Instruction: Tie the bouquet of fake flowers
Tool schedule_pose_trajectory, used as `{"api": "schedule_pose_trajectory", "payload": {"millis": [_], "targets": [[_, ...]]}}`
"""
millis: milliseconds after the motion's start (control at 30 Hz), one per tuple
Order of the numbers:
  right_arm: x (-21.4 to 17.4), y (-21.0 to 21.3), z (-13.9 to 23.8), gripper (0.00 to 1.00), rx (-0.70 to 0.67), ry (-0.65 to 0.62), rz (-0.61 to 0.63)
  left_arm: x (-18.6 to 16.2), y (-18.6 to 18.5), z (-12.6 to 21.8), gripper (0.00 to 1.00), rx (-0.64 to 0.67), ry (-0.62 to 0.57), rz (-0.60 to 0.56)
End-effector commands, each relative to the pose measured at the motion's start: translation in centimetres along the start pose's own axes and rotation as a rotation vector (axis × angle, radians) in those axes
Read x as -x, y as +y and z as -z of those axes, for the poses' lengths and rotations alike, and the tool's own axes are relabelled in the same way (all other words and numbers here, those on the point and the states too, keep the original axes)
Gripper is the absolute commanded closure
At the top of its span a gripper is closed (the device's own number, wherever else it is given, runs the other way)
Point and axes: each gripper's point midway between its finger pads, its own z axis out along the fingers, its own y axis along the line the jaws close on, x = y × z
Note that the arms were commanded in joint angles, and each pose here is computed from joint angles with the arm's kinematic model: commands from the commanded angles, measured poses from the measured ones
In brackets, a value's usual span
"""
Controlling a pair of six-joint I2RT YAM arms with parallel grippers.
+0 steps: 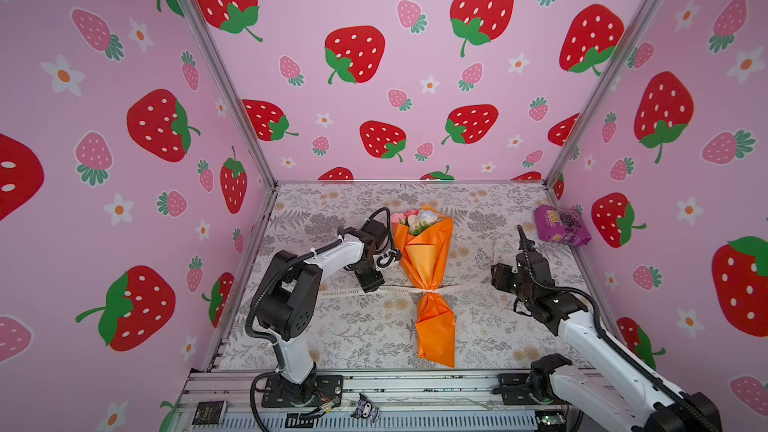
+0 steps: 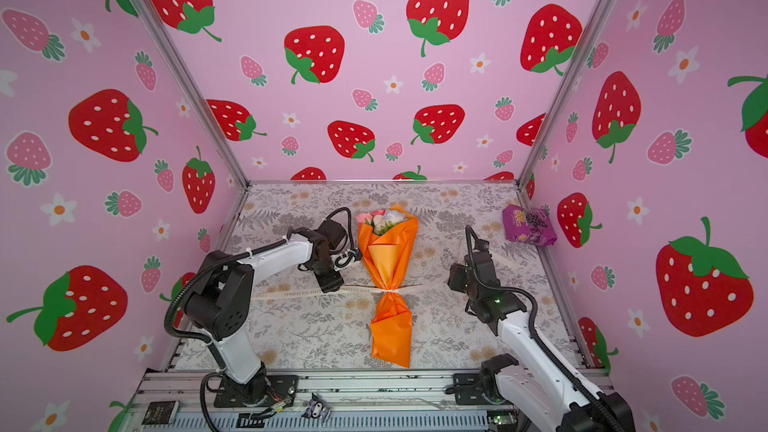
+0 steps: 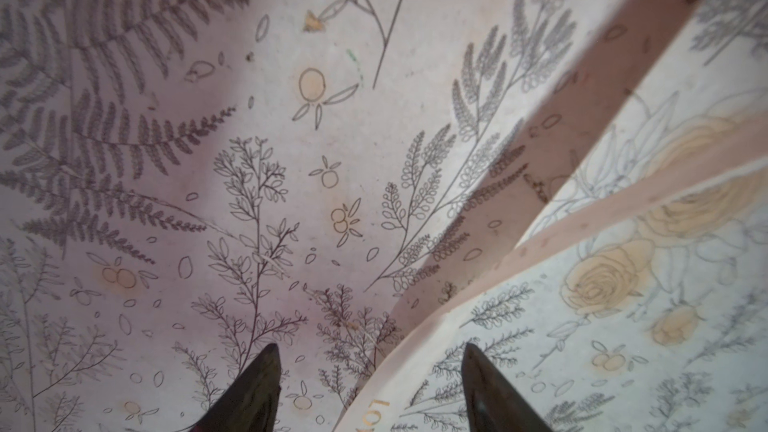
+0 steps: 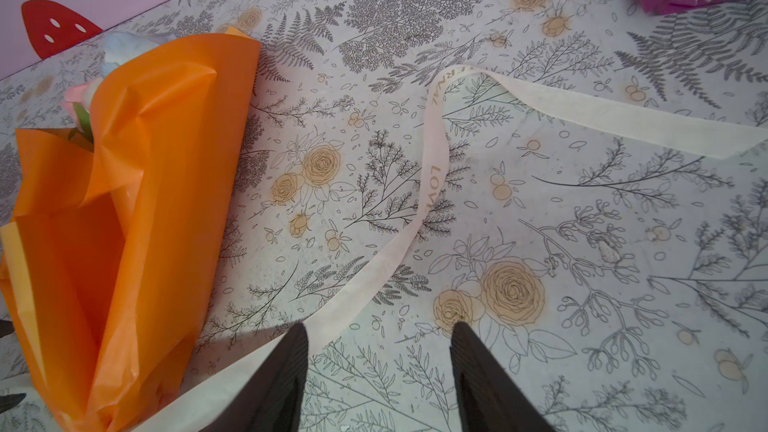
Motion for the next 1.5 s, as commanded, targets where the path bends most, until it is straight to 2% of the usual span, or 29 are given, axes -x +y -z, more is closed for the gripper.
{"api": "schedule_pose_trajectory", "payload": {"millis": [0, 300, 500, 733, 867, 933, 1033, 1267, 1467], "targets": [[-0.1, -0.9, -0.2, 0.42, -0.034, -0.01, -0.009, -0.9, -0.5, -0.5, 0.32, -0.028, 0.051, -0.057], [-0.4, -1.2, -0.2, 0.42, -0.04, -0.005, -0.021, -1.5, -1.5, -1.5, 0.36, -0.072, 0.076, -0.045], [-0.4, -1.4, 0.0, 0.42, -0.04, -0.009, -0.025, -2.3, -2.1, -2.9, 0.47, -0.082, 0.126, -0.057], [-0.7, -1.7, 0.1, 0.42, -0.049, -0.004, -0.026, -2.9, -2.8, -4.0, 0.51, -0.049, 0.158, -0.073], [-0.7, -1.9, 0.2, 0.42, -0.053, -0.011, -0.029, -3.5, -2.9, -4.2, 0.67, -0.035, 0.176, -0.07], [-0.7, -1.9, 0.2, 0.42, -0.052, -0.015, -0.029, -3.4, -3.0, -4.2, 0.69, -0.03, 0.18, -0.074], [-0.5, -1.8, 0.3, 0.42, -0.049, -0.016, -0.026, -3.2, -3.1, -4.0, 0.83, -0.027, 0.174, -0.077], [-0.5, -1.6, 0.4, 0.42, -0.037, -0.017, -0.035, -1.7, -2.9, -1.5, 1.0, 0.008, 0.09, -0.052], [0.5, 2.1, 1.1, 0.43, 0.167, -0.036, -0.002, 1.8, -3.5, 3.7, 1.0, -0.025, -0.078, 0.041]]}}
